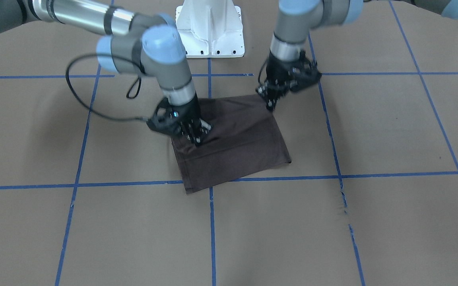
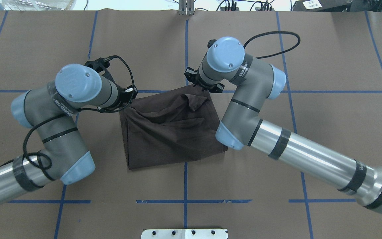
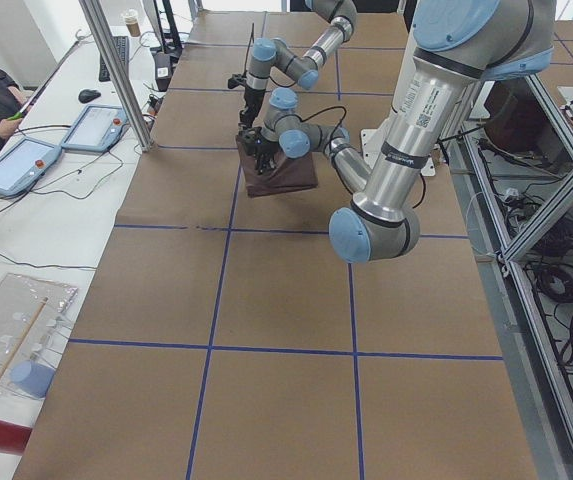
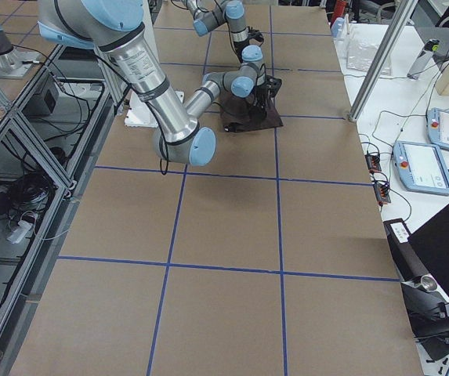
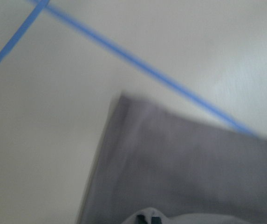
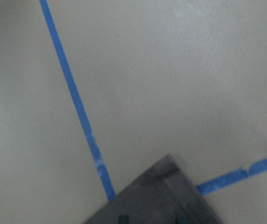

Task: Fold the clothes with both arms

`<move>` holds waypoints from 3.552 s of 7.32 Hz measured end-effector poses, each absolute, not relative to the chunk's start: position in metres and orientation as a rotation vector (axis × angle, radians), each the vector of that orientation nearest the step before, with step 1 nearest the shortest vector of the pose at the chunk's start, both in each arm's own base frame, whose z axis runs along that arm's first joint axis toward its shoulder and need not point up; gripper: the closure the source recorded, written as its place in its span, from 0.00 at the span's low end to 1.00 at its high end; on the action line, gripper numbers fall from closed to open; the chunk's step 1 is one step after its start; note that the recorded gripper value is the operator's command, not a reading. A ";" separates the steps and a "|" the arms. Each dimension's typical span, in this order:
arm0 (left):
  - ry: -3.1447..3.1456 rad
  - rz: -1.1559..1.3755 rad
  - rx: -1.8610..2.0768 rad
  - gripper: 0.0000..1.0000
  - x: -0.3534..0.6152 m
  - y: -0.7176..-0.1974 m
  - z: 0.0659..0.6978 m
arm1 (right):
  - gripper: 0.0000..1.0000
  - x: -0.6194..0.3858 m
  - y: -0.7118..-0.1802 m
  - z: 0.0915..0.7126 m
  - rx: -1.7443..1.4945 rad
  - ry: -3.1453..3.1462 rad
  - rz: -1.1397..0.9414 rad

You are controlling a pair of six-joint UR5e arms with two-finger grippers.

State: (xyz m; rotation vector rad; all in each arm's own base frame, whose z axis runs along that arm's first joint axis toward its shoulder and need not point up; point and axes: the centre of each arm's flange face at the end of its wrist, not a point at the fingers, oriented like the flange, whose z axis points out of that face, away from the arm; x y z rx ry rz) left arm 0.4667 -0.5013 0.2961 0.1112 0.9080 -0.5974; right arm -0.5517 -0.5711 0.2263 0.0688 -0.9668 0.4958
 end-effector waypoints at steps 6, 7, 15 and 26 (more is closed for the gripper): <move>0.912 -0.455 0.188 0.00 0.364 -0.594 0.317 | 0.00 -0.500 -0.623 0.208 -0.021 -1.005 0.388; 0.901 -0.423 0.213 0.00 0.335 -0.604 0.322 | 0.00 -0.503 -0.607 0.198 -0.045 -0.977 0.376; 0.827 -0.359 0.278 0.00 0.244 -0.634 0.356 | 0.00 -0.629 -0.502 0.191 0.208 -0.682 -0.015; 0.829 -0.380 0.264 0.00 0.228 -0.640 0.356 | 0.00 -0.618 -0.587 0.171 0.182 -0.697 -0.092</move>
